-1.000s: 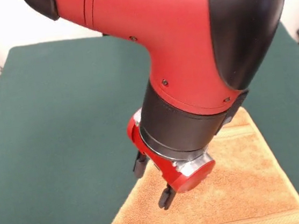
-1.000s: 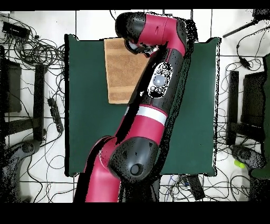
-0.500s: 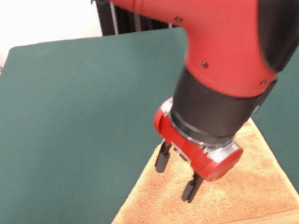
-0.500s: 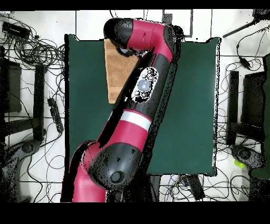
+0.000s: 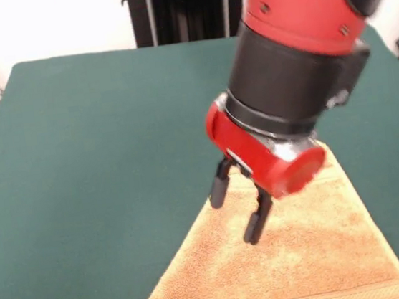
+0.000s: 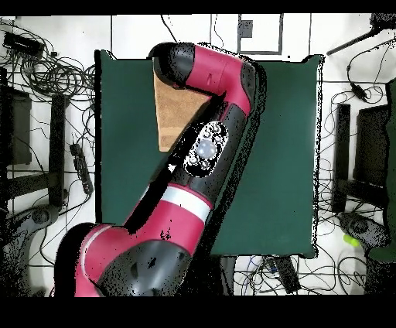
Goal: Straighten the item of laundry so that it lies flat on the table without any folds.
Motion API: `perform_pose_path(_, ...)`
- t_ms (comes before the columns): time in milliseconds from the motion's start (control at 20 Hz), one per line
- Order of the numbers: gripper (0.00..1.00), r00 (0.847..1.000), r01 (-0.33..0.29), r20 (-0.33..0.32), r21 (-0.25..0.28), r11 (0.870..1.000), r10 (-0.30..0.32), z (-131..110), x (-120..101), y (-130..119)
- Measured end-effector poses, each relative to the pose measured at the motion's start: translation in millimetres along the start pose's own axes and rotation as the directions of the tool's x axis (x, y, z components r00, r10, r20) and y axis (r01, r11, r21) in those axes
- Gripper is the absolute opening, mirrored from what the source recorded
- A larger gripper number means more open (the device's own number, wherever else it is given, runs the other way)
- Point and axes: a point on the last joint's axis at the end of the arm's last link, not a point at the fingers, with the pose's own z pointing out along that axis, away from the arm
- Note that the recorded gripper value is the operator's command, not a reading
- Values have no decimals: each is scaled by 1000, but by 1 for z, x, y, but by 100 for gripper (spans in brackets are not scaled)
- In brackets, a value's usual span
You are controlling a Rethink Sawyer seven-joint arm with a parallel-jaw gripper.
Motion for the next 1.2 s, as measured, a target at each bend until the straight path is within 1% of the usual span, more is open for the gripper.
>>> perform_pose_path(100, 100, 999, -35, -6, -20, 999, 35, -6, -10, -8)
perform_pose_path(150, 100, 996, -87, -18, -45, 995, 86, -14, -23, -21)
perform_pose_path(250, 100, 993, -120, -26, -59, 991, 118, -18, -32, -29)
perform_pose_path(300, 100, 988, -156, -32, -75, 985, 154, -22, -44, -40)
perform_pose_path(450, 100, 976, -219, -37, -105, 970, 216, -26, -64, -62)
perform_pose_path(500, 100, 971, -240, -36, -117, 964, 238, -27, -72, -70)
perform_pose_path(550, 100, 964, -267, -28, -136, 954, 266, -27, -84, -82)
perform_pose_path(600, 100, 961, -275, -21, -144, 951, 275, -27, -90, -87)
perform_pose_path(700, 100, 959, -280, 0, -157, 947, 284, -25, -98, -97)
perform_pose_path(750, 100, 959, -273, 25, -168, 947, 281, -23, -104, -103)
perform_pose_path(850, 100, 963, -251, 53, -178, 951, 264, -19, -106, -105)
perform_pose_path(1050, 100, 971, -209, 75, -178, 962, 225, -12, -98, -104)
perform_pose_path(1100, 100, 977, -183, 81, -169, 968, 199, -5, -89, -104)
perform_pose_path(1200, 100, 980, -168, 83, -163, 972, 183, -2, -83, -103)
